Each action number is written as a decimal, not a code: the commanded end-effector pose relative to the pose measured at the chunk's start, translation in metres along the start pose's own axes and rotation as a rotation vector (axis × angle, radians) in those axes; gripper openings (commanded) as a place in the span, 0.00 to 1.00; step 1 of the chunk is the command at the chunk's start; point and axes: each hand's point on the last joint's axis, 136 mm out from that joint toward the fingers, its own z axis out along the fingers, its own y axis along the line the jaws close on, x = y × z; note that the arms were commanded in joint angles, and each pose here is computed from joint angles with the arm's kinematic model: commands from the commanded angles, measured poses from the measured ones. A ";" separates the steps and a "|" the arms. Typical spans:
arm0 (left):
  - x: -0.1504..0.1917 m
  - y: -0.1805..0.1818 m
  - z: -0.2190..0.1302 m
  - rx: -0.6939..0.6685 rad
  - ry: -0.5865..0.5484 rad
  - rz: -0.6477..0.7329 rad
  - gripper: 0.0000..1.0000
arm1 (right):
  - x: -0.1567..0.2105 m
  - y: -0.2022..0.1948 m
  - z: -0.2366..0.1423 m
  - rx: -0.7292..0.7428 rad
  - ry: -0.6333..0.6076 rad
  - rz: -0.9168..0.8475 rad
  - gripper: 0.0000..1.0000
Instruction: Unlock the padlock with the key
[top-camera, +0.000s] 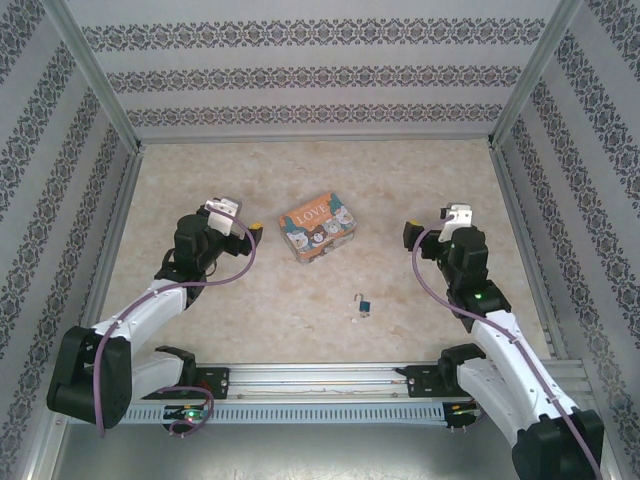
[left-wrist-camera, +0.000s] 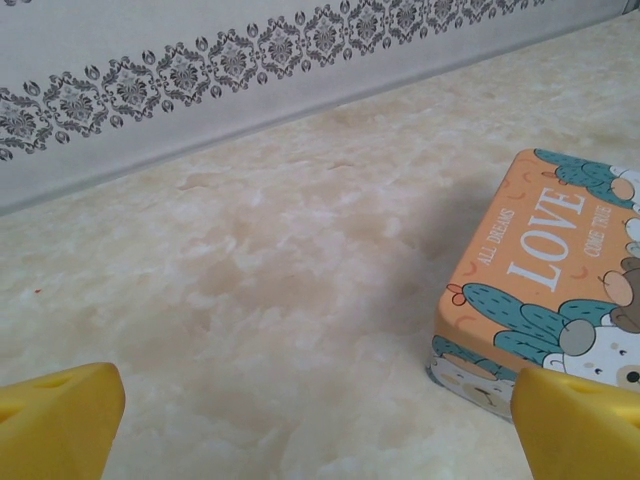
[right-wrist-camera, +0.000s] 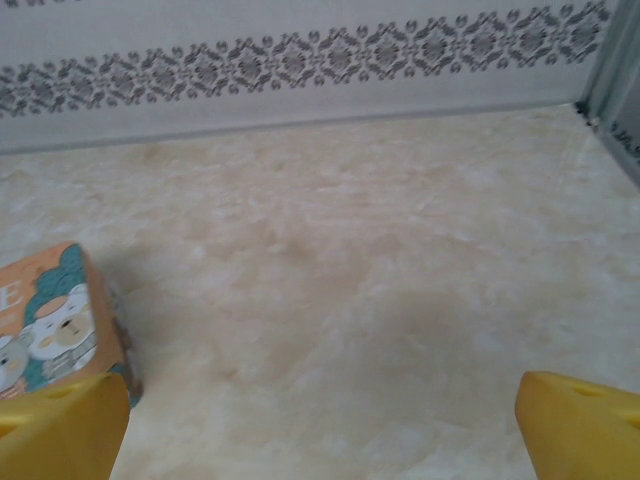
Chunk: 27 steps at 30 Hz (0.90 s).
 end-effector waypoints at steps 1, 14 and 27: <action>-0.004 0.009 0.002 -0.028 0.001 0.026 0.99 | -0.012 -0.008 0.008 0.028 -0.075 -0.022 0.98; 0.006 0.010 0.005 -0.037 0.027 0.035 0.99 | 0.015 -0.021 0.047 0.058 -0.078 -0.058 0.99; 0.017 0.017 0.005 -0.086 0.035 0.090 0.99 | 0.046 -0.031 0.068 0.042 -0.089 -0.050 0.99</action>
